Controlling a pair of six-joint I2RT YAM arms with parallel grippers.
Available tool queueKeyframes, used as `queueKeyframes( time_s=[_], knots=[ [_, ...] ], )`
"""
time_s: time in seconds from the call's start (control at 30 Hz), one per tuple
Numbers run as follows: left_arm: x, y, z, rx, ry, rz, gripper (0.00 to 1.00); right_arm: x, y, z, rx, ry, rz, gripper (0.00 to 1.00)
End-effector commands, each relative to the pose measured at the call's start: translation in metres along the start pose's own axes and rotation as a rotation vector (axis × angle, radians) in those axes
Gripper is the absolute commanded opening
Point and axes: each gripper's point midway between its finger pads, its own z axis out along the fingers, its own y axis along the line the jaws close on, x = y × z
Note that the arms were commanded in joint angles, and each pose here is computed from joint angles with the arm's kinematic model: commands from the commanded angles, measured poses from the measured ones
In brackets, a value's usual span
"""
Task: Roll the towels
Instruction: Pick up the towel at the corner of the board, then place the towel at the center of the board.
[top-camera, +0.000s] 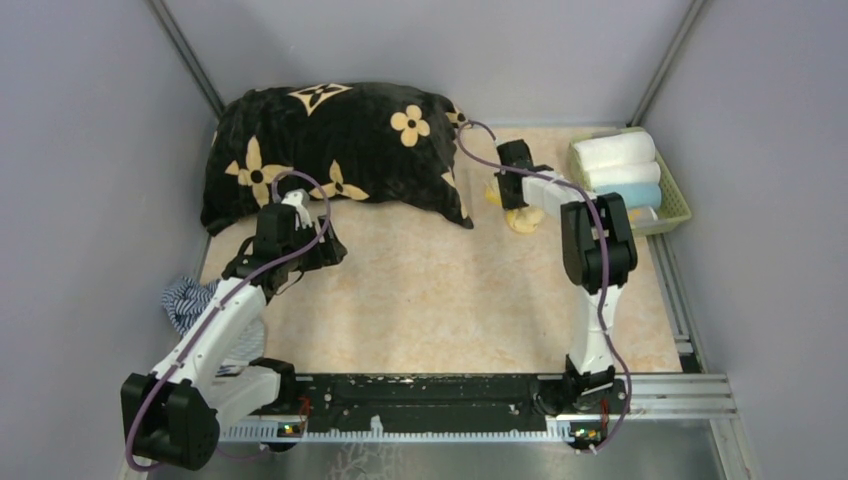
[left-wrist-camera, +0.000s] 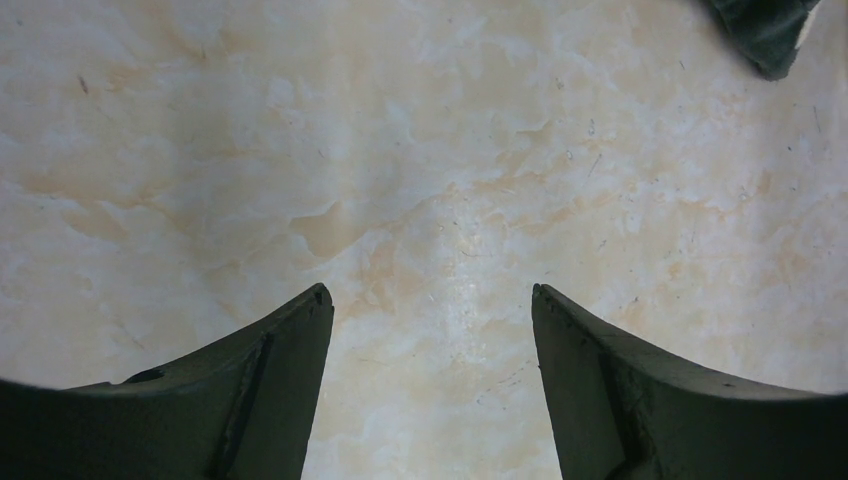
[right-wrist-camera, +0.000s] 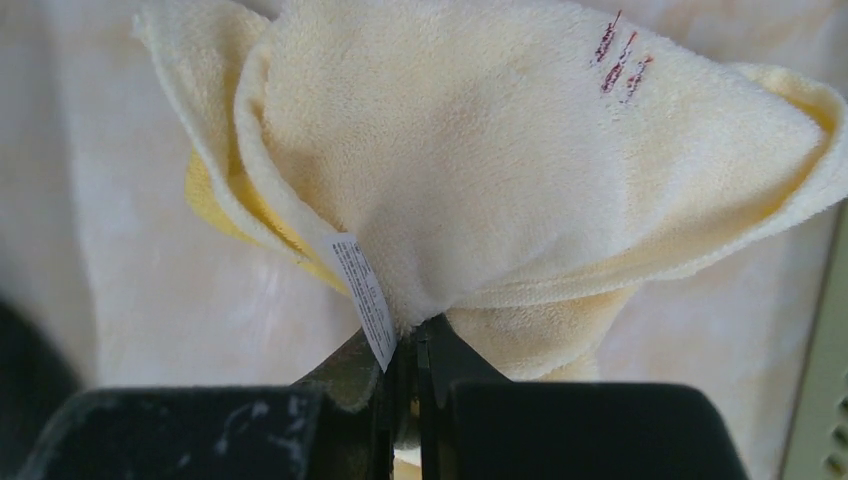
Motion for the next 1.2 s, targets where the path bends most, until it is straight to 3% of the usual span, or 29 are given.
queueKeyframes(
  time_s=[0.0,0.2,0.5,0.57,0.63,0.73,1.03,1.17],
  knots=[
    [0.006,-0.017,0.002,0.106,0.017,-0.005,0.79,0.04,0.037,-0.066,-0.15,0.094,0.153,0.0],
    [0.024,-0.037,0.001,0.238,0.07,-0.014,0.75,0.082,0.085,-0.149,-0.214,0.149,0.055,0.0],
    [0.038,-0.052,-0.001,0.326,0.109,-0.057,0.74,0.014,0.198,-0.294,-0.57,-0.095,-0.068,0.0],
    [0.035,-0.055,-0.004,0.337,0.102,-0.058,0.74,0.002,0.217,-0.313,-0.625,-0.137,-0.089,0.08],
    [0.033,-0.055,-0.007,0.338,0.093,-0.055,0.74,-0.003,0.225,-0.316,-0.649,-0.143,-0.082,0.18],
    [0.034,-0.054,-0.011,0.326,0.096,-0.044,0.75,0.005,0.212,-0.298,-0.544,-0.128,-0.067,0.31],
    [0.067,-0.058,-0.014,0.337,0.195,-0.094,0.75,0.059,0.172,-0.251,-0.334,-0.057,-0.095,0.37],
    [0.082,-0.065,-0.009,0.331,0.242,-0.097,0.75,0.069,0.177,-0.244,-0.384,-0.049,-0.093,0.42]
  ],
)
